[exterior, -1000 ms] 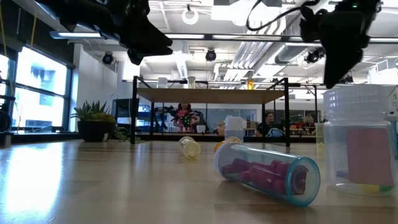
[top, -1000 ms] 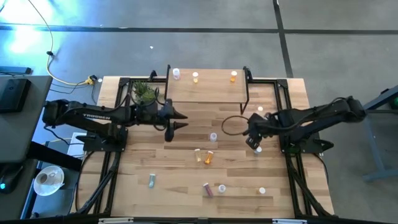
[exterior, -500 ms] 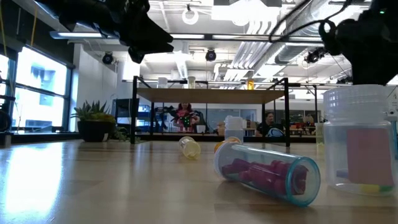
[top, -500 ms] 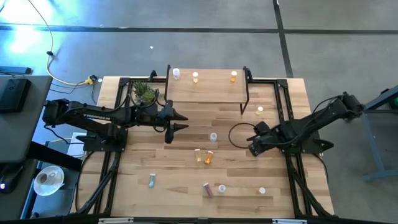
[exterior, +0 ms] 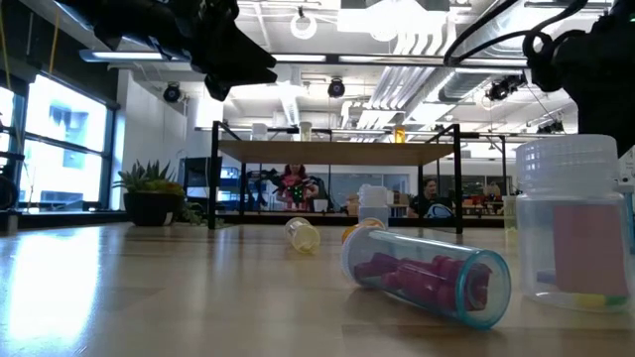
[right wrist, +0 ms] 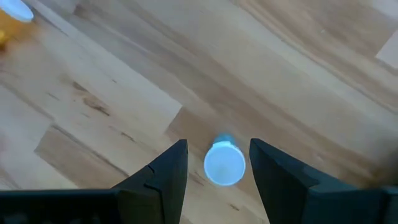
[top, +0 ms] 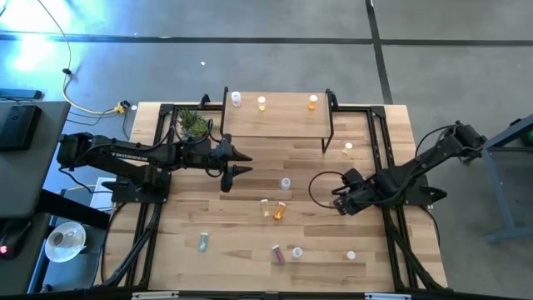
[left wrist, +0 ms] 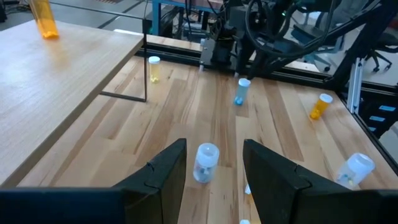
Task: Pick and place medicine bottles onto shelf by color
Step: Put the blue pill bottle on the shelf
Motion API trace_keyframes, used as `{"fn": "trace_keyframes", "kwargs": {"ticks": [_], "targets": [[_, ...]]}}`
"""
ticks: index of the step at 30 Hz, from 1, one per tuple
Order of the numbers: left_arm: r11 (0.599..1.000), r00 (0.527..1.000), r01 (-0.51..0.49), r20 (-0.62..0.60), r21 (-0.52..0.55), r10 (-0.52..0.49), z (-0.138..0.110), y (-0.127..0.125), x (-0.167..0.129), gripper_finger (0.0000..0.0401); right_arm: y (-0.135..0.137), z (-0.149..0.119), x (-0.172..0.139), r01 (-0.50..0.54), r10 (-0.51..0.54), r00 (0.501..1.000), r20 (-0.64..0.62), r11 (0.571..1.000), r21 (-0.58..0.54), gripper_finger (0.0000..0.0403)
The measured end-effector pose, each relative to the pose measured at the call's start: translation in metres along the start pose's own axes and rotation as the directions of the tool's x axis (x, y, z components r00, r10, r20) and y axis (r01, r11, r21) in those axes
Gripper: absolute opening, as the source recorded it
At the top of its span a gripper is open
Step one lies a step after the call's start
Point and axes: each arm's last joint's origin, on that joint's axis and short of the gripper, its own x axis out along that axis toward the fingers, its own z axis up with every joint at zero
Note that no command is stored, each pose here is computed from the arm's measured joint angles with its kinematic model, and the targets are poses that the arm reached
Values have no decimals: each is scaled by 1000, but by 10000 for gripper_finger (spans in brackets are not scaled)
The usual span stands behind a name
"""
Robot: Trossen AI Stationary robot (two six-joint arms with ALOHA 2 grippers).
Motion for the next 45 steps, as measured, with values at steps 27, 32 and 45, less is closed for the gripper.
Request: {"fn": "trace_keyframes", "kwargs": {"ticks": [27,32,45], "targets": [[1000,1000,-26,6,0,26,0,1,0,149,15,-12,32,152,-155,985,-76,988,-40,165],[1000,1000,-31,6,0,31,0,1,0,149,17,-12,35,153,-155,985,-77,987,-40,163],[1000,1000,-31,2,0,31,0,1,0,149,20,-12,33,129,-131,986,-104,991,-32,88]]}}
